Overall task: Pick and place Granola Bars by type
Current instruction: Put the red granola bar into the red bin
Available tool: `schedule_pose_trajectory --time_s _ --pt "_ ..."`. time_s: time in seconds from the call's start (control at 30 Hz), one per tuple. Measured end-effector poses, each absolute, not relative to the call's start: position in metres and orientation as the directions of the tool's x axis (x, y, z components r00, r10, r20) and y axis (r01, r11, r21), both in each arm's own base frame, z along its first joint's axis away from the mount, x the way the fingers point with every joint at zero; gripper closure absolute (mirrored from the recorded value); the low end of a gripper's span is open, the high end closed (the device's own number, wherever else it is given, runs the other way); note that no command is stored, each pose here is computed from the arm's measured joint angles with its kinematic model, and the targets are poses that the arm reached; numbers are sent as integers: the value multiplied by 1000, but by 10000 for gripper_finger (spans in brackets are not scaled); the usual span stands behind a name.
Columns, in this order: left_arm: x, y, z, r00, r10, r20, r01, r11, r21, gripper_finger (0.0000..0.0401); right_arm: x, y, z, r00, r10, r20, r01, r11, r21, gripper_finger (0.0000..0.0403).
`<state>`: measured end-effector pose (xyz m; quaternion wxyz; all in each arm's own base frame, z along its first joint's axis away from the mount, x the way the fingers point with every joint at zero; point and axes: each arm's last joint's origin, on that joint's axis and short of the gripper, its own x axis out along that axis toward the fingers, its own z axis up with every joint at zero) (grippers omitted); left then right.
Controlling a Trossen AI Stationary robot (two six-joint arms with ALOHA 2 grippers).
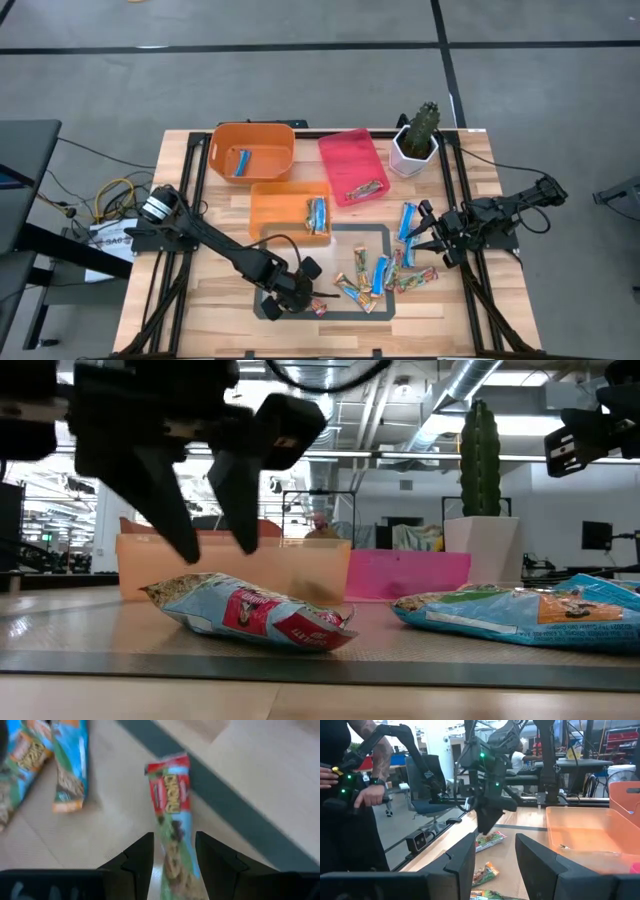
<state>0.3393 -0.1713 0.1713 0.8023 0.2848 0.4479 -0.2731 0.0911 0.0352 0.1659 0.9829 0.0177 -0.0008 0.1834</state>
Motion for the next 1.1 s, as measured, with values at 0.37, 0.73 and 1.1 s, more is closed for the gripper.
schedule_pose_trajectory --time_s 0.37,0.73,1.1 --pt "344 -171 156 428 -186 -884 700 687 195 262 91 35 166 933 360 8 -360 932 35 270" --pt "351 -168 140 419 -174 -891 701 686 196 262 91 35 166 933 360 11 -360 932 35 270" --pt "353 -168 138 430 -171 -886 692 694 202 269 91 35 166 933 360 12 -360 932 35 270"
